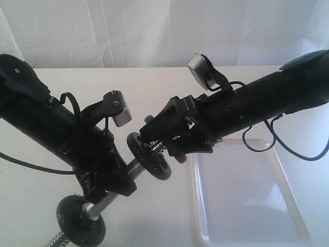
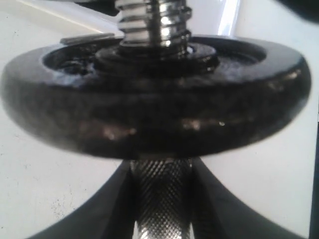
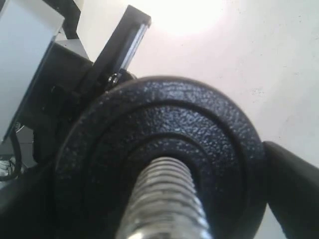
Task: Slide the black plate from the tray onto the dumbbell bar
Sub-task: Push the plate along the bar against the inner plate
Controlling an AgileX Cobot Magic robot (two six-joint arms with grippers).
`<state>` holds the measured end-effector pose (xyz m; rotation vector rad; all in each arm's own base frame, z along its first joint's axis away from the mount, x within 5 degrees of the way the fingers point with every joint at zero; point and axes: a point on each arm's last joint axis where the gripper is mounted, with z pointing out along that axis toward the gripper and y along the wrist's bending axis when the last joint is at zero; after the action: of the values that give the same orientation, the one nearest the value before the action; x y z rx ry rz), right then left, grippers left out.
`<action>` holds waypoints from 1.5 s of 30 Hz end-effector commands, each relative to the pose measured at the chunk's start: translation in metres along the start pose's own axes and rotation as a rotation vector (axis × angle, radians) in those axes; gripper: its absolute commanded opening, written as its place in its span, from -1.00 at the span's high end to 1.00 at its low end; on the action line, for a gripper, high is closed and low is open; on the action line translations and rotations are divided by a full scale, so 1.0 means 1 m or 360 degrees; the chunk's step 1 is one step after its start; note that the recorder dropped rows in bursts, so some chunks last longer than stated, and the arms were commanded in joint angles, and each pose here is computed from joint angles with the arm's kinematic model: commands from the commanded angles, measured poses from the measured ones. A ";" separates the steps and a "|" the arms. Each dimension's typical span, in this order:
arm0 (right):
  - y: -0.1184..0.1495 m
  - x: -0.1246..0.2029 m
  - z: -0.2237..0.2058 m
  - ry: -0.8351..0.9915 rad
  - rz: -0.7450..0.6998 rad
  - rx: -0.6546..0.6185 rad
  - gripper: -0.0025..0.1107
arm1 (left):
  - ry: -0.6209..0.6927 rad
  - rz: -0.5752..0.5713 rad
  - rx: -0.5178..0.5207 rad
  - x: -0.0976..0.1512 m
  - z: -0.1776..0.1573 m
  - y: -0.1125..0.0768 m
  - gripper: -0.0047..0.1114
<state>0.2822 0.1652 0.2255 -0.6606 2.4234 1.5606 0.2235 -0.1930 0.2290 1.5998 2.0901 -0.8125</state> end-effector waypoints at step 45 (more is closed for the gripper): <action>-0.007 0.005 0.003 0.0135 -0.0036 -0.0015 -0.90 | -0.0099 -0.0147 0.0047 -0.008 0.003 -0.003 0.92</action>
<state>0.2824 0.1656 0.2042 -0.7335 2.5198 1.4993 0.2247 -0.1941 0.2114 1.6052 2.1752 -0.7969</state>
